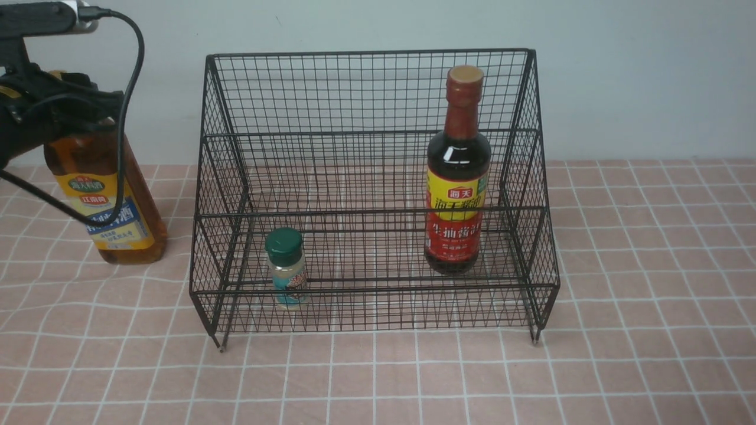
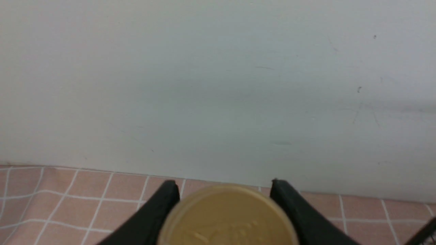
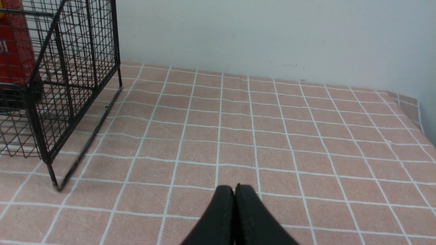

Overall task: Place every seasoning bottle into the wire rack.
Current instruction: Use the left arm to put the condiment bottle back on the shelf

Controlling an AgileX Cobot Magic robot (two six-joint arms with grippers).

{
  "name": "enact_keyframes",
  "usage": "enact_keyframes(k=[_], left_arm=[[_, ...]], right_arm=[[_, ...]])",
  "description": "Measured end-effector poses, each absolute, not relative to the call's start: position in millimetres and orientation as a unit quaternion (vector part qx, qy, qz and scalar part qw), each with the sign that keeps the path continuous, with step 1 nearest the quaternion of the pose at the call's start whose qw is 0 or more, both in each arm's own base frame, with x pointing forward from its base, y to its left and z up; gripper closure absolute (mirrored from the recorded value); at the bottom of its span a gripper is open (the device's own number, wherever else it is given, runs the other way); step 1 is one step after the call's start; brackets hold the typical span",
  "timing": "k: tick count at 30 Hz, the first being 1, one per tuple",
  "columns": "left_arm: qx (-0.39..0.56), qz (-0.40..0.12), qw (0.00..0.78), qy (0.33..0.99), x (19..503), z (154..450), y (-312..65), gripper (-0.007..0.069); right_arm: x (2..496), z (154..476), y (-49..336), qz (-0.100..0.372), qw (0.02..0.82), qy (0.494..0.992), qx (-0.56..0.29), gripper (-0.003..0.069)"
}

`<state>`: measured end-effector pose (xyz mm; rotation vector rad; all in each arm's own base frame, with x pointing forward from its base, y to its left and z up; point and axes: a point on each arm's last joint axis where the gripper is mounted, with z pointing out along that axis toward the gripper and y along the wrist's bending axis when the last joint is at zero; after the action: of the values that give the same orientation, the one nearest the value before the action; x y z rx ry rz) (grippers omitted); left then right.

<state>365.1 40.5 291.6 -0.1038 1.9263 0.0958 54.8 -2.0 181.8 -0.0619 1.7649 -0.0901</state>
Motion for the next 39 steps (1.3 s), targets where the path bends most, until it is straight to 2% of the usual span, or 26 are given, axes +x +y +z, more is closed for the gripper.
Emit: enact_keyframes(k=[5,8,9,14,26,33,39], left_arm=[[-0.018,0.037,0.57,0.821,347,324,35,0.0324],[-0.011,0.029,0.602,0.798,337,369,31,0.0324],[-0.011,0.028,0.602,0.798,337,370,30,0.0324],[0.025,0.006,0.655,0.755,332,427,5,0.0324],[0.077,-0.051,0.731,0.676,316,503,-44,0.0324],[0.08,-0.067,0.741,0.664,312,511,-53,0.0324],[0.068,-0.107,0.736,0.666,328,499,-68,0.0324]], right_arm=[[55,182,-2,-0.039,0.634,0.772,-0.027,0.0673],[55,182,-2,-0.039,0.634,0.772,-0.027,0.0673],[55,182,-2,-0.039,0.634,0.772,-0.027,0.0673],[55,182,-2,-0.039,0.634,0.772,-0.027,0.0673],[55,182,-2,-0.039,0.634,0.772,-0.027,0.0673],[55,182,-2,-0.039,0.634,0.772,-0.027,0.0673],[55,182,-2,-0.039,0.634,0.772,-0.027,0.0673]])
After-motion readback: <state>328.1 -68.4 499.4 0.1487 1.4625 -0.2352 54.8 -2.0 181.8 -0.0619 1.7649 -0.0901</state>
